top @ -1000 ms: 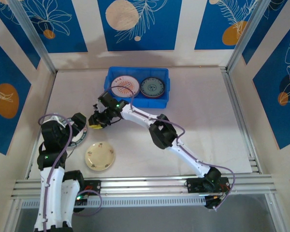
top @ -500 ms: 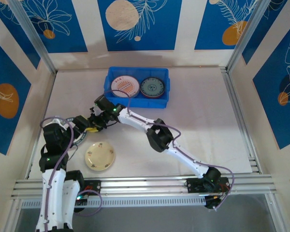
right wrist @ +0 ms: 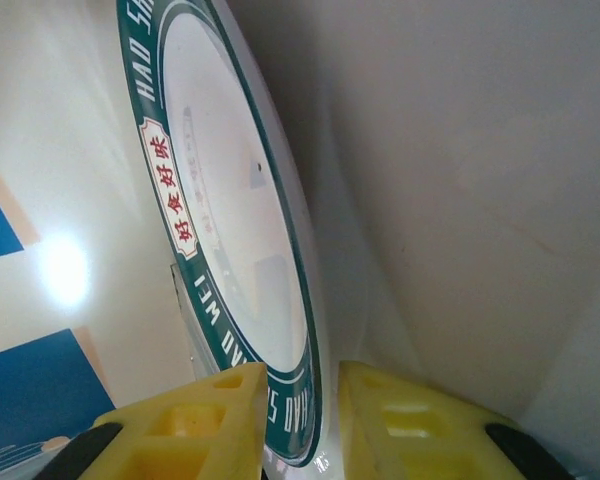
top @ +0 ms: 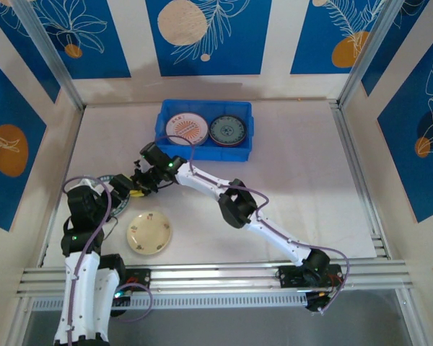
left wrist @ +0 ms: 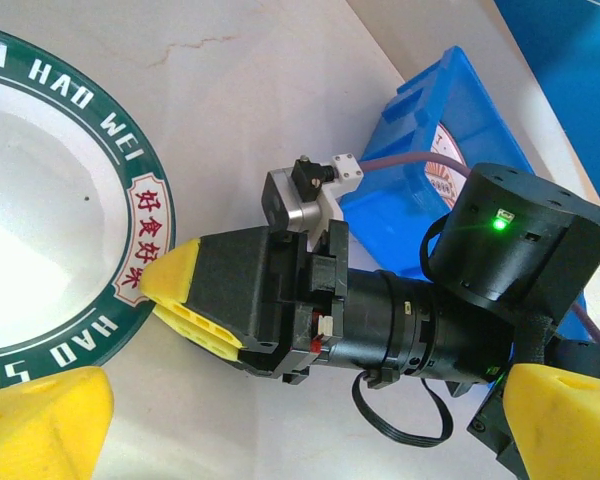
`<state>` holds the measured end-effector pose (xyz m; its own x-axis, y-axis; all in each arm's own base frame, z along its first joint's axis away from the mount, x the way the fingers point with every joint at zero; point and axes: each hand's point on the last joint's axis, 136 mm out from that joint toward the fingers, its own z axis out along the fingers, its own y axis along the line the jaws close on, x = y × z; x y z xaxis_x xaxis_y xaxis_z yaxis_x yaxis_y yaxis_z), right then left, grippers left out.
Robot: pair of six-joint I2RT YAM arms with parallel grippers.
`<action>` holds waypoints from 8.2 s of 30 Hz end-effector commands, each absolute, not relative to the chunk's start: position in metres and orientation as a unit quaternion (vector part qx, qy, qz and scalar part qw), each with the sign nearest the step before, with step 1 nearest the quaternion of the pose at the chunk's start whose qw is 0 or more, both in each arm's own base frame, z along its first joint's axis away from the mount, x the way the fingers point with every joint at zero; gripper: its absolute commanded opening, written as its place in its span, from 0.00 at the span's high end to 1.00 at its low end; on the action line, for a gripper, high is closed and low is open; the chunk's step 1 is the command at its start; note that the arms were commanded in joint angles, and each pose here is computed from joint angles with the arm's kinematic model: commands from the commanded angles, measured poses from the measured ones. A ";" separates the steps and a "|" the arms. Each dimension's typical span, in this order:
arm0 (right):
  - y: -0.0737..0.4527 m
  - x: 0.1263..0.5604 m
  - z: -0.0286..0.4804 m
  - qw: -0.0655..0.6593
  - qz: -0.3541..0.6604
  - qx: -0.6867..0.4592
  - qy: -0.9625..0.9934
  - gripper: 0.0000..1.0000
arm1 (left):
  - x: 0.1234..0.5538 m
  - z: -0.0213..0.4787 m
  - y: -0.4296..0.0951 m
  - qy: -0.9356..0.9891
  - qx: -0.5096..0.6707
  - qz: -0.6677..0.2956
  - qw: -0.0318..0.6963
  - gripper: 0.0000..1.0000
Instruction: Place the plates into the plastic bin on the countertop
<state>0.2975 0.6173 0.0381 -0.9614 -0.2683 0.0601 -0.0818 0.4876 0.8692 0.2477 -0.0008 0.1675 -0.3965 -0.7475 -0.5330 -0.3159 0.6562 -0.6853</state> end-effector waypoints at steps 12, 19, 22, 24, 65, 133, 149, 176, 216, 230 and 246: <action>0.614 0.282 0.013 0.112 -0.467 0.105 -0.871 0.93 | 0.249 0.160 0.002 0.795 -0.339 -0.247 0.439 0.00; 0.597 0.286 0.043 0.064 -0.439 0.141 -0.885 1.00 | 0.254 0.168 0.000 0.800 -0.318 -0.247 0.445 0.00; 0.584 0.293 0.060 0.033 -0.428 0.151 -0.891 1.00 | 0.259 0.174 -0.005 0.801 -0.304 -0.260 0.446 0.00; 0.572 0.298 0.068 0.014 -0.417 0.153 -0.896 1.00 | 0.262 0.178 -0.007 0.803 -0.295 -0.263 0.446 0.00; 0.277 0.270 0.158 -0.041 -0.464 0.037 -0.884 1.00 | 0.323 0.205 -0.145 0.862 -0.040 -0.344 0.370 0.04; 0.280 0.430 0.234 -0.199 -0.458 -0.010 -0.866 1.00 | 0.321 0.223 -0.161 0.835 -0.026 -0.350 0.423 0.00; 0.323 0.524 0.187 -0.197 -0.452 -0.026 -0.870 1.00 | 0.326 0.230 -0.140 0.825 -0.050 -0.354 0.438 0.00; 0.357 0.560 0.124 -0.130 -0.450 -0.048 -0.882 1.00 | 0.325 0.217 -0.135 0.822 -0.085 -0.372 0.422 0.00; 0.341 0.543 0.112 -0.150 -0.346 0.000 -0.926 0.54 | 0.333 0.208 -0.128 0.830 -0.100 -0.350 0.423 0.01; 0.317 0.527 0.113 -0.162 -0.254 0.029 -0.953 0.53 | 0.346 0.202 -0.135 0.830 -0.099 -0.357 0.417 0.01; 0.315 0.539 0.112 -0.160 -0.290 0.005 -0.944 0.58 | 0.354 0.193 -0.139 0.833 -0.097 -0.361 0.408 0.01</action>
<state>0.5375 0.3107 0.1074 -0.9460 0.0673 -0.3170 -0.1069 0.8586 0.5013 0.3480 -0.1379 0.1815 -0.6673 -0.4541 -0.5904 0.1013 0.7300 -0.6759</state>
